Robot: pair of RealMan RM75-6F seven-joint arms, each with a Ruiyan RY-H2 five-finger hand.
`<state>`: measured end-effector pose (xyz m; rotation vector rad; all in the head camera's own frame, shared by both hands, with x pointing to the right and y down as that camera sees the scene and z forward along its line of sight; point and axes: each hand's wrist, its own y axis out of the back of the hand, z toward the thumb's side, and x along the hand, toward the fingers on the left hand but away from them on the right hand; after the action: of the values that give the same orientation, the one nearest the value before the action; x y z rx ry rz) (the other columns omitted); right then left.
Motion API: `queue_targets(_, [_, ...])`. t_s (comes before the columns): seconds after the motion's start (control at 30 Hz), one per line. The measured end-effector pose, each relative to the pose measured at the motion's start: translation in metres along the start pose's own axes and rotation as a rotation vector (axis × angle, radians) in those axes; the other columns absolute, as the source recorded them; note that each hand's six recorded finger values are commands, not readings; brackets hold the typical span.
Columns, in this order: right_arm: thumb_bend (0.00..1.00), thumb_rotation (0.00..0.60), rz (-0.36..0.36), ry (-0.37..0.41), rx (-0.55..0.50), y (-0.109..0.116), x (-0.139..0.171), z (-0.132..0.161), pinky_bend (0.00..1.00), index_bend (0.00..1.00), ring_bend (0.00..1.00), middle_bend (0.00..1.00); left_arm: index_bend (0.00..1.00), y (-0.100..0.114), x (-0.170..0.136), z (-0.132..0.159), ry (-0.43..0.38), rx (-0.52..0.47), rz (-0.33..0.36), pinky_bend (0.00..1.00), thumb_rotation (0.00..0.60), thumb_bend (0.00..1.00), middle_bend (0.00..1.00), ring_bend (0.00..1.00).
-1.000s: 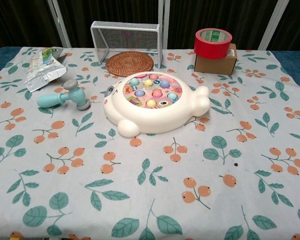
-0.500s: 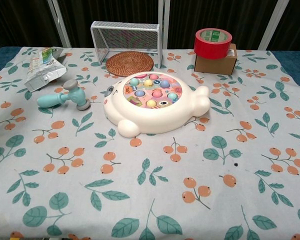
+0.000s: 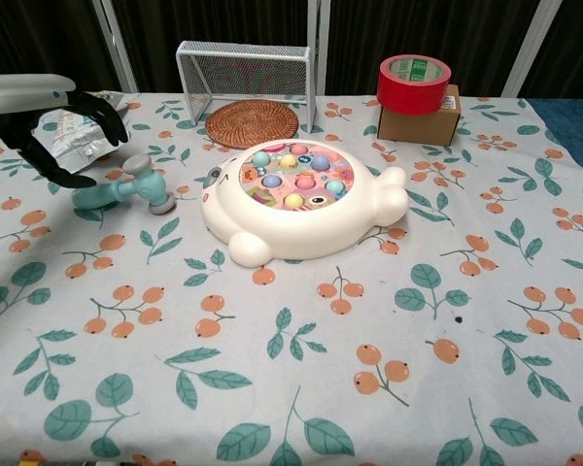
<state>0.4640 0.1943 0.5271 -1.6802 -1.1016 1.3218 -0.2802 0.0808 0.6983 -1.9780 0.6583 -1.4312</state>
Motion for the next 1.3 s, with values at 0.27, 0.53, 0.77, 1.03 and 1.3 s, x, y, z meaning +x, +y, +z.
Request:
queue_targets(0.27, [0.19,0.6,0.004,-0.007,-0.006,-0.002,0.0,-0.003,0.0,0.07,0.0,0.15,0.34,-0.012,0.013,0.001,0.042,0.042,0.006,0.08,0.6,0.23,0.25,0.11])
queue_targets(0.53, [0.19,0.6,0.009,-0.011,-0.009,-0.003,0.0,-0.005,0.0,0.07,0.0,0.15,0.34,-0.026,0.02,0.006,0.068,0.03,-0.018,0.08,0.6,0.25,0.25,0.11])
queue_targets(0.77, [0.19,0.6,0.012,-0.016,-0.008,-0.004,0.0,-0.006,0.0,0.07,0.0,0.15,0.36,-0.031,0.027,0.013,0.071,0.017,-0.033,0.08,0.6,0.29,0.25,0.11])
queue_targets(1.03, [0.19,0.6,0.017,-0.02,-0.008,-0.005,-0.001,-0.006,0.0,0.07,0.0,0.15,0.4,-0.034,0.031,0.012,0.087,0.012,-0.033,0.08,0.6,0.31,0.26,0.11])
queue_targets(1.3, [0.19,0.6,0.02,-0.023,-0.005,-0.005,-0.001,-0.006,0.0,0.07,0.0,0.15,0.41,-0.034,0.033,0.016,0.088,-0.006,-0.034,0.08,0.6,0.32,0.26,0.11])
